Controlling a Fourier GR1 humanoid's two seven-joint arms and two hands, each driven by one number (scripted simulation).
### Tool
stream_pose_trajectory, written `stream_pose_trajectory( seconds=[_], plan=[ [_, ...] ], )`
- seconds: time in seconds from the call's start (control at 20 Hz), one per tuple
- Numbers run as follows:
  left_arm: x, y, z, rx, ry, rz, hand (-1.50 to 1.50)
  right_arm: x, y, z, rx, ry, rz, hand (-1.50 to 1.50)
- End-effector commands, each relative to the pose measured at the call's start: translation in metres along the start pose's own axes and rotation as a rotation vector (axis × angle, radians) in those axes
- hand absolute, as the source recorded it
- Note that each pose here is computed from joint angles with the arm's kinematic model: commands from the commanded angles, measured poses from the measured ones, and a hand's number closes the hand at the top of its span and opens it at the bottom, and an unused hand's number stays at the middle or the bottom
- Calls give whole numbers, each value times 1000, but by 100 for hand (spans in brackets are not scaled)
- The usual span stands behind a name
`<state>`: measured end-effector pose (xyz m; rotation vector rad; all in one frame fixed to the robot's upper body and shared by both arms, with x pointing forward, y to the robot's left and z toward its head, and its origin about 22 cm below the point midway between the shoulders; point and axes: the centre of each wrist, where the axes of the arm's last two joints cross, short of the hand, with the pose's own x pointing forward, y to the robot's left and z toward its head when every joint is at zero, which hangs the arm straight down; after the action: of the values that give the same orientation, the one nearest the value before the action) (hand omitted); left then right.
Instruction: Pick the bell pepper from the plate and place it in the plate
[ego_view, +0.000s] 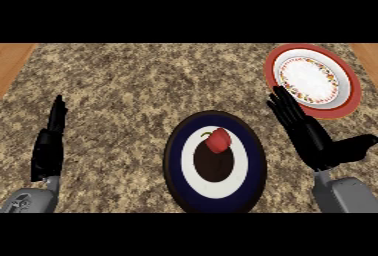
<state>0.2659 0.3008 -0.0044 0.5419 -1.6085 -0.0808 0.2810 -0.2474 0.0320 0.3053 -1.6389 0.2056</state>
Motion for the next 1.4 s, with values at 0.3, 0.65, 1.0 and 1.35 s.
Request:
stream_pose_trajectory(
  seconds=[0.3,0.65,1.0,1.35],
  plan=[
    [-23,-55,39,-262,333,184,0,171,-3,-65,262,-394,813,150],
    [-4,-84,49,-394,414,333,0,96,4,-115,114,-572,552,-150],
    [-9,-54,50,-373,439,312,0,130,-15,-119,274,-502,755,-150],
    [-11,-49,49,-345,460,332,0,154,11,-109,503,-259,1150,-150]
  ],
)
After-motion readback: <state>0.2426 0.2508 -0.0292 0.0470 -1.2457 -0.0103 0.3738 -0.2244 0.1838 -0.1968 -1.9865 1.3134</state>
